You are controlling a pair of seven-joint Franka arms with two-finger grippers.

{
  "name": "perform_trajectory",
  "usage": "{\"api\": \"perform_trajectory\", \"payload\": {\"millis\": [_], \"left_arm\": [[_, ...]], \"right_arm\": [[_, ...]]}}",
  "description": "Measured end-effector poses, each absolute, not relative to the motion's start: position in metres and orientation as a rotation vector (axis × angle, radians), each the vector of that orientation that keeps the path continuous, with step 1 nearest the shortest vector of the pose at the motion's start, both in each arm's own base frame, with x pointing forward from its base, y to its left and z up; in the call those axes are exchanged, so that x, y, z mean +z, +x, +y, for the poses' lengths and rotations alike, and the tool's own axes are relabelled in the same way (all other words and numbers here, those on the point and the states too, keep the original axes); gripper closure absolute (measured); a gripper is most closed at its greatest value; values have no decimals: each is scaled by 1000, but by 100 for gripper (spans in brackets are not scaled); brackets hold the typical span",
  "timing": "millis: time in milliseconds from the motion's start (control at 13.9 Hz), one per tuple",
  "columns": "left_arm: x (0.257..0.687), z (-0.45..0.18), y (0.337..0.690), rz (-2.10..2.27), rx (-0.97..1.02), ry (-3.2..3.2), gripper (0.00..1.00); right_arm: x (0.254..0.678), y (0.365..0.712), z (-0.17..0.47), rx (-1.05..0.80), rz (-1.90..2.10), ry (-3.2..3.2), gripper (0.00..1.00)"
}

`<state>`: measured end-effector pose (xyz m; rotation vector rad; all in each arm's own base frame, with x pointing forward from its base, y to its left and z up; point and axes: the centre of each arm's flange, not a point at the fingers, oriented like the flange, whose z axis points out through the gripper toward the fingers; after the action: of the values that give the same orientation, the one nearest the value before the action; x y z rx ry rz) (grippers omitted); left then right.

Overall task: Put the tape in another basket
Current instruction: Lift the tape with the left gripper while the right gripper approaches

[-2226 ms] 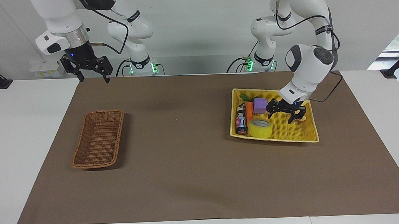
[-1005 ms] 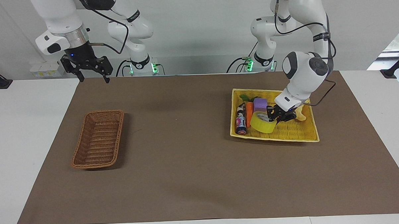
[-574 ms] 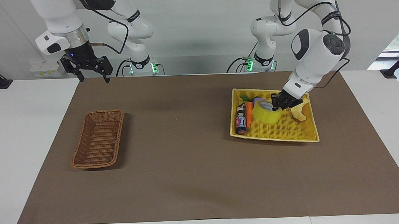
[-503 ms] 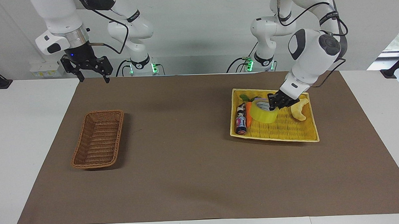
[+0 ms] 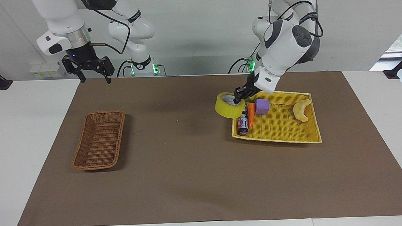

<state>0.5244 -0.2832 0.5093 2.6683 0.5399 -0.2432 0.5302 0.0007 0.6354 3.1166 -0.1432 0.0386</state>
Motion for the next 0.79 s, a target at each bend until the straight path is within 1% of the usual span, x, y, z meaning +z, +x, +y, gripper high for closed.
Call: {"api": "perform_trajectory", "payload": {"millis": [359, 574, 790], "left_arm": [[520, -379, 481, 471, -249, 2530, 77], [531, -416, 464, 456, -184, 2429, 77], [528, -433, 459, 460, -161, 2383, 77]], "right_arm": [[629, 532, 47, 35, -55, 3391, 0], [626, 531, 92, 54, 54, 3508, 0], [615, 533, 104, 87, 164, 3597, 0]]}}
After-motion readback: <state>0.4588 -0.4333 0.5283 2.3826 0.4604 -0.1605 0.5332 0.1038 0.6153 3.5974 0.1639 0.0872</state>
